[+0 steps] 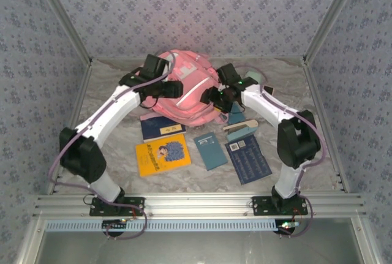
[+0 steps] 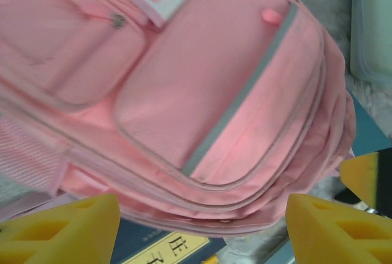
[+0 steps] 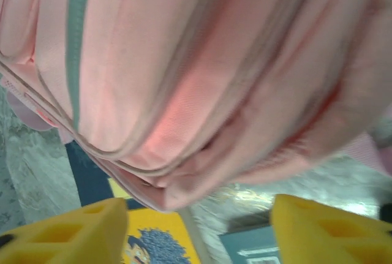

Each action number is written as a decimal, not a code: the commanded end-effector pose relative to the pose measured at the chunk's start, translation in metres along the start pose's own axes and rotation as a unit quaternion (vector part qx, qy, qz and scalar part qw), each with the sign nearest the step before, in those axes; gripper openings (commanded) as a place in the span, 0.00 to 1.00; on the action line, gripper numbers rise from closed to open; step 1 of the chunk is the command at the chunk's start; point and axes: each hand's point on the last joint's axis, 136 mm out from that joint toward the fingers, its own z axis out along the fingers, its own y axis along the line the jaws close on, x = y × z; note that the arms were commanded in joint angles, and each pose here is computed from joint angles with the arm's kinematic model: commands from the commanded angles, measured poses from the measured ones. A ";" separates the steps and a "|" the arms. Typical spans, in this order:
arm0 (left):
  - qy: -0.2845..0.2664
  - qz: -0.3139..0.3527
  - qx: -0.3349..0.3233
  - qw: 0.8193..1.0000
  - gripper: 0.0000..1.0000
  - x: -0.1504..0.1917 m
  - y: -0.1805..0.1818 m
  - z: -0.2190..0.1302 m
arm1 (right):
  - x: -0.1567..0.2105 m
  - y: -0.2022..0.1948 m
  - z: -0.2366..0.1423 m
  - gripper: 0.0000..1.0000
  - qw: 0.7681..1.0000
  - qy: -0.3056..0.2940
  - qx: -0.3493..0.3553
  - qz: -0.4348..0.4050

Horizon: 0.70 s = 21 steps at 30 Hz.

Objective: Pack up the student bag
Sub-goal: Unzip the student bag at the top-center of the table, then open the student bag at the top-center of the table.

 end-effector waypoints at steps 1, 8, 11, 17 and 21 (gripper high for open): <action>0.035 0.039 0.027 0.998 0.71 0.001 -0.019 0.014 | -0.016 0.003 -0.039 0.70 0.997 -0.057 -0.052 -0.015; 0.090 0.058 0.049 0.993 0.71 -0.008 -0.026 0.075 | -0.022 -0.036 -0.071 0.69 0.992 -0.099 -0.077 0.015; 0.107 0.032 0.092 0.989 0.69 -0.010 -0.029 0.092 | -0.018 -0.051 -0.077 0.69 0.992 -0.107 -0.065 0.012; 0.117 0.009 0.173 0.978 0.66 -0.013 -0.050 0.106 | -0.003 -0.075 -0.080 0.68 0.993 -0.104 -0.048 0.011; 0.135 0.003 0.210 0.968 0.65 -0.005 -0.059 0.117 | -0.002 -0.100 -0.082 0.75 0.994 -0.106 -0.015 0.036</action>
